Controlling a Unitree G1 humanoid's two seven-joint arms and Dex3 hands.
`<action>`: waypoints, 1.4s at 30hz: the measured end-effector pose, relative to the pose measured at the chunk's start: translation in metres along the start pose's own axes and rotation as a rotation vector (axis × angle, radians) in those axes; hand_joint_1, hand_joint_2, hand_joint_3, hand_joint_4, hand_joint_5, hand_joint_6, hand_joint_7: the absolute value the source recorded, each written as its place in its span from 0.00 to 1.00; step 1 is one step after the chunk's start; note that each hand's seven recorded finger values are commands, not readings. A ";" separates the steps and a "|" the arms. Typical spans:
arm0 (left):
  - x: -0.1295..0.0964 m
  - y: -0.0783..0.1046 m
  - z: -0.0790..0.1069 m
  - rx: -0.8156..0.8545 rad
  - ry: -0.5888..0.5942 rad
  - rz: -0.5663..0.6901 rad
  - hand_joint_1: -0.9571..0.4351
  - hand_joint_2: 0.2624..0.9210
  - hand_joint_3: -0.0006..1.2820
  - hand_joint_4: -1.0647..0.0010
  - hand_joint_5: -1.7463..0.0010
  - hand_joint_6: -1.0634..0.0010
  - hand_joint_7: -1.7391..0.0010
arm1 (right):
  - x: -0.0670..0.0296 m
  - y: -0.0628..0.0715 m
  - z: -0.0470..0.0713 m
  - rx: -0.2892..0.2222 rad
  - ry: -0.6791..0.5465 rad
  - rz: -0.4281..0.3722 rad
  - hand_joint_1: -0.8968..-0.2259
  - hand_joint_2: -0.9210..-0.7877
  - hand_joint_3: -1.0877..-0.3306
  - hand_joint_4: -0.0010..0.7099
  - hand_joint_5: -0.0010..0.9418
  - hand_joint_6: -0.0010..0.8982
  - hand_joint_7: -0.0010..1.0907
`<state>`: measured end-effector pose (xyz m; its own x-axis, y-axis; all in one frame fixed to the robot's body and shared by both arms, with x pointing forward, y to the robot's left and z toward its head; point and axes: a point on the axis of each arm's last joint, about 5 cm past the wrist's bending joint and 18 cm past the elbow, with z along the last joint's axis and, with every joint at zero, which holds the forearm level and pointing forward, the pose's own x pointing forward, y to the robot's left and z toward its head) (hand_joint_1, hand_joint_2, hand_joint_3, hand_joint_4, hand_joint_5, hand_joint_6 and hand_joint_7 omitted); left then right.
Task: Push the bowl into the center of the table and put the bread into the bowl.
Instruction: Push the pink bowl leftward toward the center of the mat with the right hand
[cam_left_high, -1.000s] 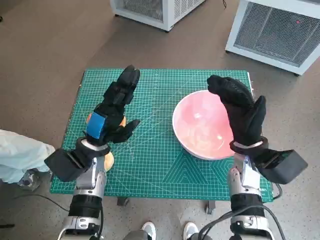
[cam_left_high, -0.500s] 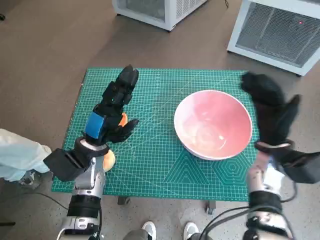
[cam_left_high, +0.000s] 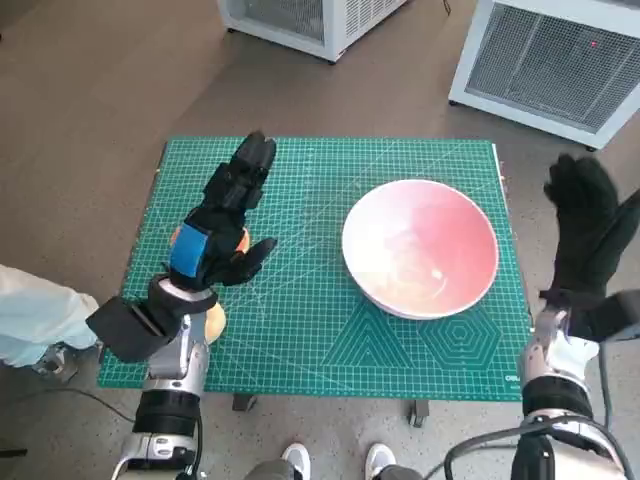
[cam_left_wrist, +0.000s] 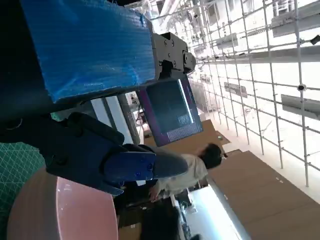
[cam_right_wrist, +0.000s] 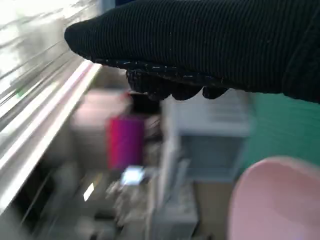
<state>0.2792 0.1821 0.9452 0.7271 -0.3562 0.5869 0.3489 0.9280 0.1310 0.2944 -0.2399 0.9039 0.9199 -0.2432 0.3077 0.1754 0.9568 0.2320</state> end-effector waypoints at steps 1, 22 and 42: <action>0.000 0.000 0.000 0.001 0.000 0.001 0.21 1.00 0.26 0.91 1.00 0.88 0.93 | -0.0011 0.001 -0.002 0.023 0.022 -0.007 0.43 0.00 0.23 0.25 0.00 0.14 0.26; -0.006 0.003 0.000 0.024 0.022 0.008 0.21 1.00 0.25 0.90 1.00 0.88 0.92 | -0.0029 0.060 -0.027 0.265 0.249 0.137 0.41 0.00 0.31 0.23 0.00 0.23 0.19; -0.024 0.016 0.006 0.090 0.020 0.039 0.21 1.00 0.24 0.88 0.99 0.87 0.91 | 0.0102 0.105 -0.020 0.334 0.300 0.280 0.43 0.00 0.30 0.19 0.00 0.22 0.15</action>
<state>0.2638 0.2060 0.9376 0.7508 -0.3213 0.5771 0.2663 0.9468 0.1806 0.3291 -0.1387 0.9133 0.9840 0.1175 0.1338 -0.1678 0.8637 0.4752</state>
